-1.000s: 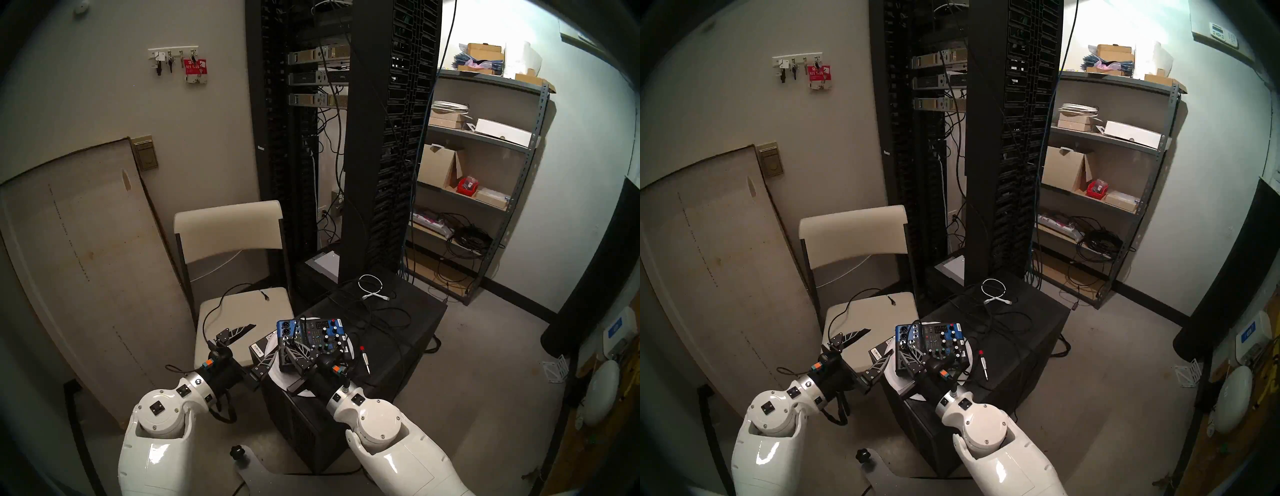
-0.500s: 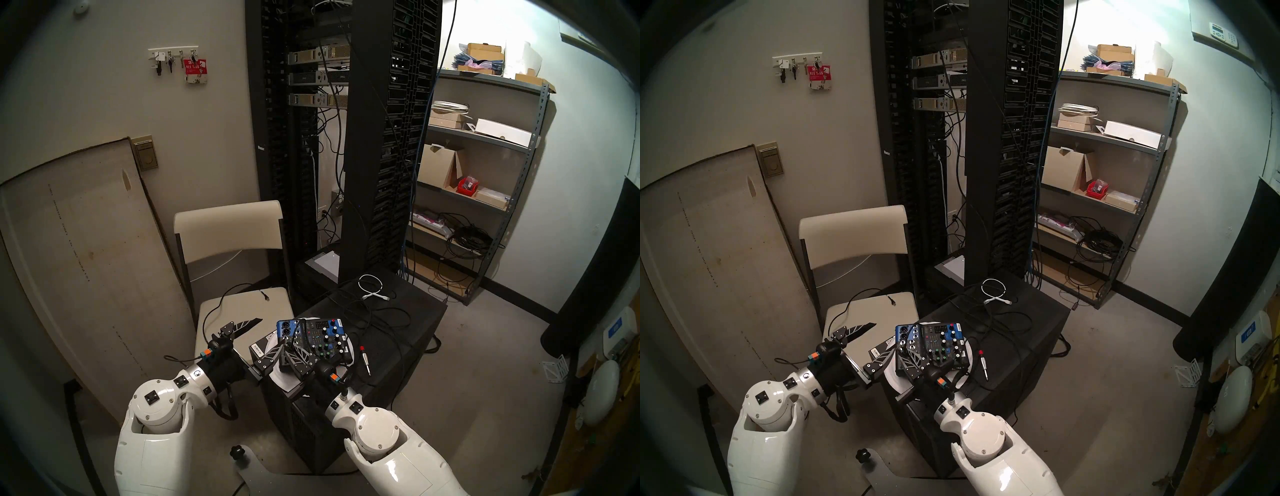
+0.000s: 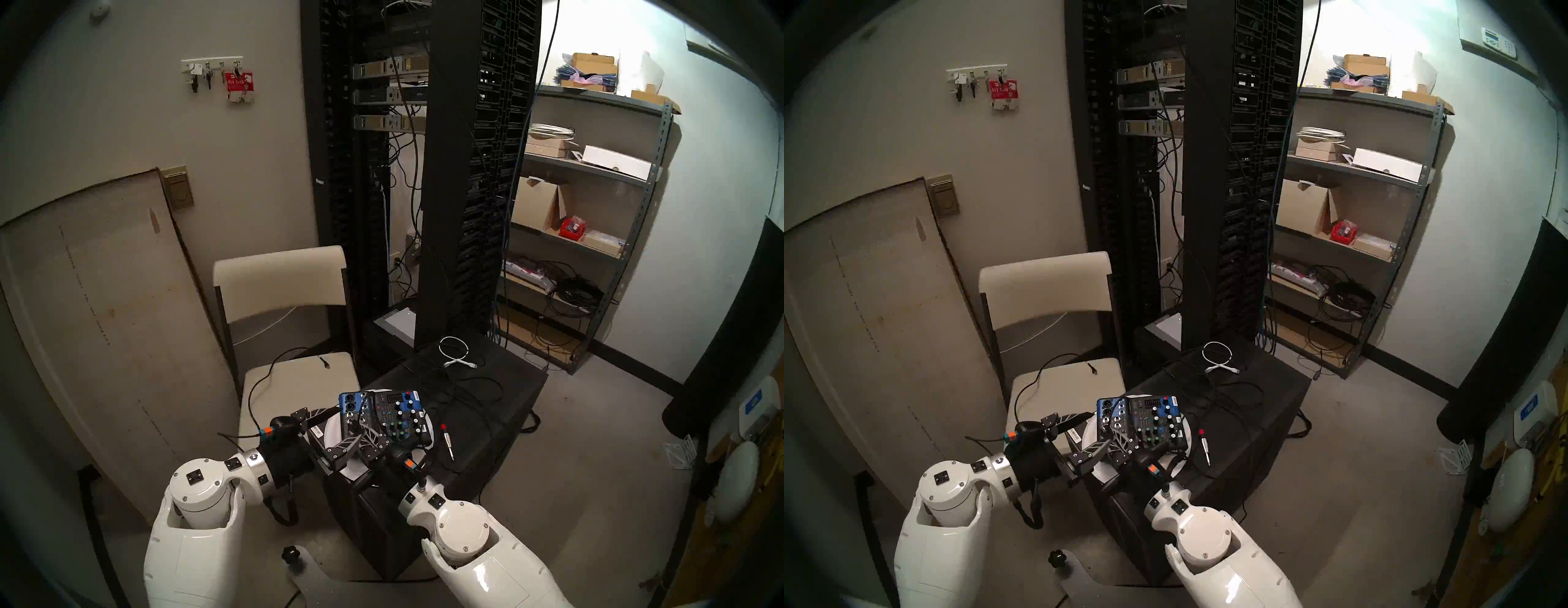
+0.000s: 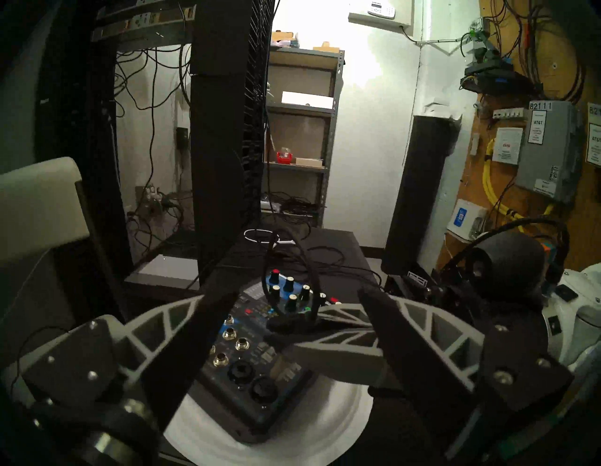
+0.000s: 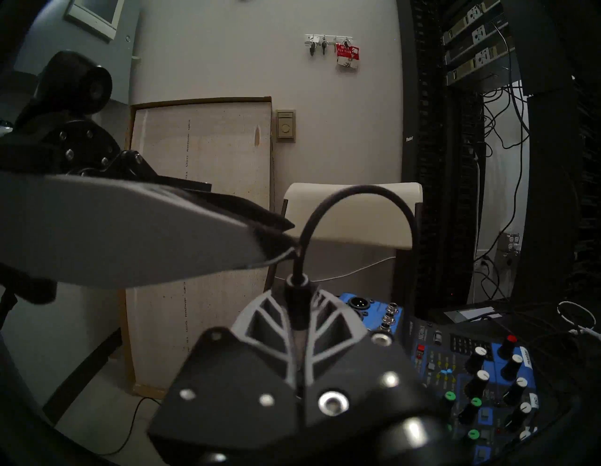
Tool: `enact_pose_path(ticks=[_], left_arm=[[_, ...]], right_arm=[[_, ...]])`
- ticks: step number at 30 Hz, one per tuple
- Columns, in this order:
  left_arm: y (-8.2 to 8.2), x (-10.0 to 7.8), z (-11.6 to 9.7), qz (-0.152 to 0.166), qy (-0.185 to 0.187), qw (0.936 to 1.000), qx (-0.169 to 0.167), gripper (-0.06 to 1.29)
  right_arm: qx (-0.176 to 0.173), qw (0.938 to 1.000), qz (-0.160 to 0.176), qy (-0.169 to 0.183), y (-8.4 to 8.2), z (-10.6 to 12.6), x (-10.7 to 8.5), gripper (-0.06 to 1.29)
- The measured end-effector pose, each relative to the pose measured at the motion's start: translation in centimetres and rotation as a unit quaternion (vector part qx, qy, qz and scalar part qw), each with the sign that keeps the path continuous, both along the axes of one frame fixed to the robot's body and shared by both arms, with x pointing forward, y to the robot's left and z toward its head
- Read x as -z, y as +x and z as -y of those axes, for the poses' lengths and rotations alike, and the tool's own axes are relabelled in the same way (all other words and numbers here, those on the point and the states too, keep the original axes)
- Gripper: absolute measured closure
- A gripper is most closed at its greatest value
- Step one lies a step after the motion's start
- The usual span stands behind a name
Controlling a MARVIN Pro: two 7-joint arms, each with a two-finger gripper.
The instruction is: Insert aux cable
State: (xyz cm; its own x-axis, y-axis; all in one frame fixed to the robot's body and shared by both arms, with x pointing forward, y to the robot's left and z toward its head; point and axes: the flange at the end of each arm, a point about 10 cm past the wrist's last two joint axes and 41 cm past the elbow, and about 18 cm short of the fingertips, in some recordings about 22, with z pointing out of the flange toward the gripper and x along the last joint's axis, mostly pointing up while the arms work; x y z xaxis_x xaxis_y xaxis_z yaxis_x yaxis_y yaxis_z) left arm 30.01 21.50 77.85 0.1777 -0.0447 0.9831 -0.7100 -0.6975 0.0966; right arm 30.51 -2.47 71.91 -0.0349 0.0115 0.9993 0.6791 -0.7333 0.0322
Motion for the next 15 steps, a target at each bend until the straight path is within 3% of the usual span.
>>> enact_pose_path(ticks=[4, 6, 9, 15], left_arm=[[0.05, 0.12, 0.03, 0.002, 0.000, 1.0000, 0.000, 0.24], [0.10, 0.13, 0.09, 0.003, -0.001, 1.0000, 0.002, 0.52], [0.16, 0.11, 0.19, 0.004, -0.003, 1.0000, 0.004, 0.79], [0.27, 0.09, 0.46, 0.005, -0.007, 0.9999, 0.009, 0.80]], right_arm=[[-0.002, 1.0000, 0.000, 0.000, 0.06, -0.02, -0.03, 1.22], [-0.002, 1.0000, 0.000, 0.000, 0.08, -0.02, -0.04, 1.22], [-0.002, 1.0000, 0.001, 0.000, 0.12, -0.02, -0.05, 1.22], [-0.004, 1.0000, 0.001, -0.001, 0.17, -0.08, -0.01, 1.22]])
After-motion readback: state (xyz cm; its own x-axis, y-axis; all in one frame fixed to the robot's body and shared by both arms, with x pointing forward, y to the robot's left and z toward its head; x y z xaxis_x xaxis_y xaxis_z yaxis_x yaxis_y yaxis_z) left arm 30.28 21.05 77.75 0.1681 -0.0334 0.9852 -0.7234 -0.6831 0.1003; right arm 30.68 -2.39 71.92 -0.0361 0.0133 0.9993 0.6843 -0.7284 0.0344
